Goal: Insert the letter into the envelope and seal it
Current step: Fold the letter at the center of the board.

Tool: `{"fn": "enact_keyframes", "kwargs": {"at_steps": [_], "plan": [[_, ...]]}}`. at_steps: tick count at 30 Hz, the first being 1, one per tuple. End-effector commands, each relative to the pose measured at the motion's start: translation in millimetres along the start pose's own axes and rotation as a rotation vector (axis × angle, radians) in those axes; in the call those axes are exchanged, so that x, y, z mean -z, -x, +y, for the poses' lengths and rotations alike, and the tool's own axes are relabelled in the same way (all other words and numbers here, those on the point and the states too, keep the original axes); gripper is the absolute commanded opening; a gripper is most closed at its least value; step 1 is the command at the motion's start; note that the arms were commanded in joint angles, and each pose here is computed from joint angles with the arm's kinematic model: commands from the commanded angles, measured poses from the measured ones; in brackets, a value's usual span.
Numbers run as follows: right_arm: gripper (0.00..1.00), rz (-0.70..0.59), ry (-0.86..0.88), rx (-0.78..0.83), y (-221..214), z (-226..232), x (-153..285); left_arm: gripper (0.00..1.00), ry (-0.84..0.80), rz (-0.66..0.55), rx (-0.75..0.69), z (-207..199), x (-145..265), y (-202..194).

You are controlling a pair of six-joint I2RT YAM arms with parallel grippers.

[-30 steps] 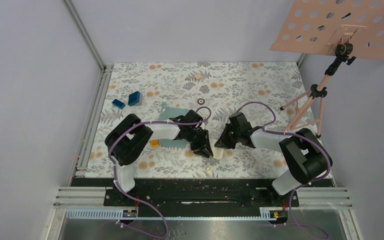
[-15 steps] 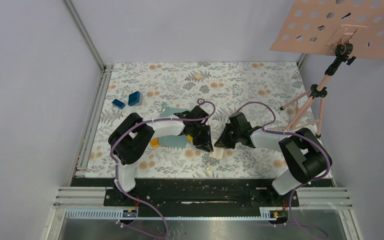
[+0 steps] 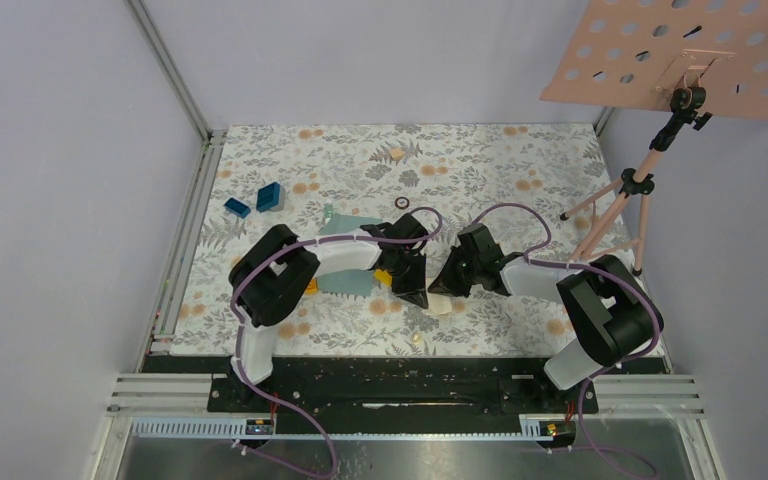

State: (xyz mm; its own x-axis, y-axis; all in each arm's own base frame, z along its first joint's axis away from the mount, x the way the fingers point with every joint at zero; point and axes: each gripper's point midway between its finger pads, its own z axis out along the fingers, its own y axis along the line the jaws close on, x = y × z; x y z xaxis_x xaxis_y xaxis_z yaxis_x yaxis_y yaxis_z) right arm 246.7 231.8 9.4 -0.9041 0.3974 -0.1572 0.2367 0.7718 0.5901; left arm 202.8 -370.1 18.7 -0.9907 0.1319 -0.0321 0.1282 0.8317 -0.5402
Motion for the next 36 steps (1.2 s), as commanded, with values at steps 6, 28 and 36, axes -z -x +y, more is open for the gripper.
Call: {"fn": "enact_keyframes", "kwargs": {"at_steps": [6,28,36], "plan": [[0.04,0.001,-0.061,0.008,-5.0,-16.4,-1.7,0.00,0.116,0.001,0.000,23.4,-15.0,2.6],[0.01,0.006,-0.085,0.012,-7.5,-25.0,-3.5,0.04,-0.327,-0.262,0.024,-52.2,42.6,25.1],[0.01,0.005,-0.077,0.011,-7.1,-22.3,-2.6,0.00,-0.331,-0.195,0.060,-45.2,12.5,23.6]]}}
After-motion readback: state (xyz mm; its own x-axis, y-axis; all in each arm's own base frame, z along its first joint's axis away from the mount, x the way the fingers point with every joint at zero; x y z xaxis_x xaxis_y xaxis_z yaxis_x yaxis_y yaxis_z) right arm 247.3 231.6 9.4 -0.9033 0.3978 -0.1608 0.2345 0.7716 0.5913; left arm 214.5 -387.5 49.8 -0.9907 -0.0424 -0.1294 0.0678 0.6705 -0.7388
